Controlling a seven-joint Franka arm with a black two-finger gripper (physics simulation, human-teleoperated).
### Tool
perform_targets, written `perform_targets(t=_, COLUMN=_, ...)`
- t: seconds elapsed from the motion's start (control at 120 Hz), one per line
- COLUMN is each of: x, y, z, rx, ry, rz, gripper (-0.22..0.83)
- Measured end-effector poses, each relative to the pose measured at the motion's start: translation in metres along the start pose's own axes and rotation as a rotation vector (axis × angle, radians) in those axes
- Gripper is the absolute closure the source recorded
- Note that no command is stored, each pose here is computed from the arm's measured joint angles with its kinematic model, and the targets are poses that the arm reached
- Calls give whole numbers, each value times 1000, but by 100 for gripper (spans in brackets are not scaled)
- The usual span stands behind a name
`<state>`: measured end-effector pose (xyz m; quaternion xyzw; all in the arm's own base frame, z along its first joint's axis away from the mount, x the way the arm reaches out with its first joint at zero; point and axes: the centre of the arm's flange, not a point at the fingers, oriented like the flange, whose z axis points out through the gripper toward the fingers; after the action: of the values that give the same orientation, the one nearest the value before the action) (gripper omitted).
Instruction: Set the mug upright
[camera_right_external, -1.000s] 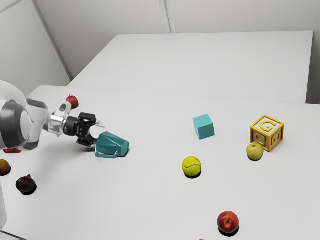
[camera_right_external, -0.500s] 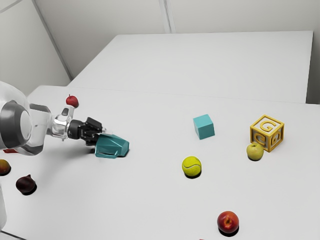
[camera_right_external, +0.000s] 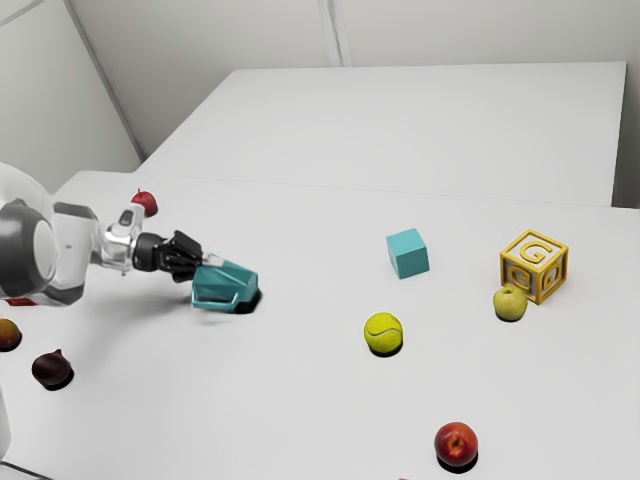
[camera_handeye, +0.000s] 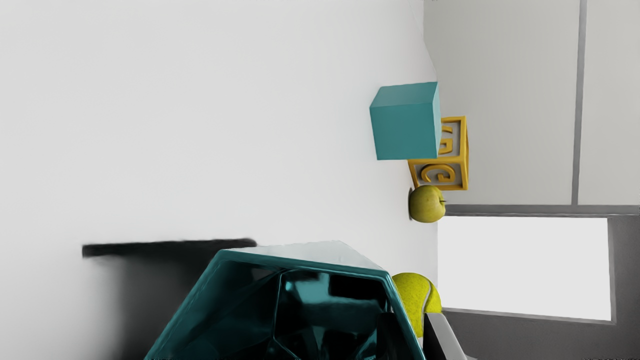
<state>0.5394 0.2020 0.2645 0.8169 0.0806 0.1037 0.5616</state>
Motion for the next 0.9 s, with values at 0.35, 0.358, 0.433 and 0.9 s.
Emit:
perform_targets(t=0.35, x=63, y=134, z=-27, rx=300, ry=-175, rz=339, gripper=75)
perform_targets(t=0.358, x=65, y=137, z=-26, rx=315, ry=-185, rz=347, gripper=75)
perform_targets(t=0.433, x=75, y=159, z=-15, rx=468, ry=-287, rz=432, gripper=75)
perform_targets(t=0.9, x=41, y=133, z=39, rx=993, ry=-460, rz=661, gripper=75)
